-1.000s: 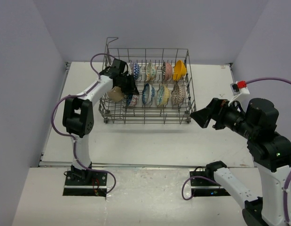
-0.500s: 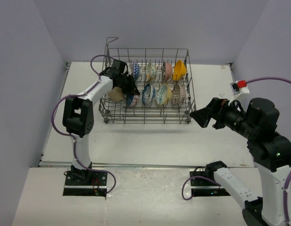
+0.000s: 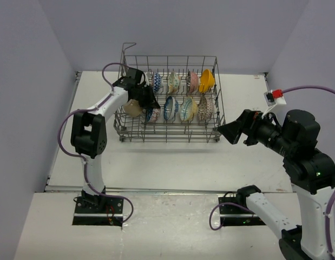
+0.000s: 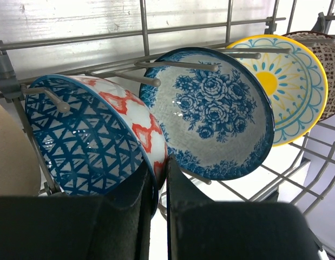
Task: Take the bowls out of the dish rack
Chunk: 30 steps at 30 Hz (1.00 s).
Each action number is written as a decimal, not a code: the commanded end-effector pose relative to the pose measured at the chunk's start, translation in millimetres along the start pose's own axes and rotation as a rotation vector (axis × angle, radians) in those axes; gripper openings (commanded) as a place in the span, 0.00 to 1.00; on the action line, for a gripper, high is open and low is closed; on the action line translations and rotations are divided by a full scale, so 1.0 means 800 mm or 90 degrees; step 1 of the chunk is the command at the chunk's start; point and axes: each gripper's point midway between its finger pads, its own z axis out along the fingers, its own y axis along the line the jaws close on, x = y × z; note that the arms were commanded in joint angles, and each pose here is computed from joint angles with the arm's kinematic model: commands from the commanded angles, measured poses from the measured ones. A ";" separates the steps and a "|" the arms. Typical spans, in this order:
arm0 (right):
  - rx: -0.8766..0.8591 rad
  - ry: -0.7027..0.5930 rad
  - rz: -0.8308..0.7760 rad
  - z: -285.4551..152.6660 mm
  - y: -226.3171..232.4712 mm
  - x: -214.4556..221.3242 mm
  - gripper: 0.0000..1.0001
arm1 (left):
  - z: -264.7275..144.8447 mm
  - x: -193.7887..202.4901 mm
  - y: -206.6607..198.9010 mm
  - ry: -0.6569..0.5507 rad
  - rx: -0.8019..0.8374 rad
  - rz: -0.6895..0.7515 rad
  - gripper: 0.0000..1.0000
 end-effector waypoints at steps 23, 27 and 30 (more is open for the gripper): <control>-0.039 -0.024 0.002 -0.002 0.019 -0.017 0.99 | -0.144 -0.056 -0.116 -0.148 0.171 0.070 0.00; -0.043 -0.021 0.007 0.001 0.019 -0.016 0.99 | -0.152 -0.058 -0.122 -0.154 0.178 0.076 0.00; -0.045 -0.018 0.011 0.003 0.020 -0.015 0.99 | -0.154 -0.057 -0.122 -0.153 0.177 0.075 0.00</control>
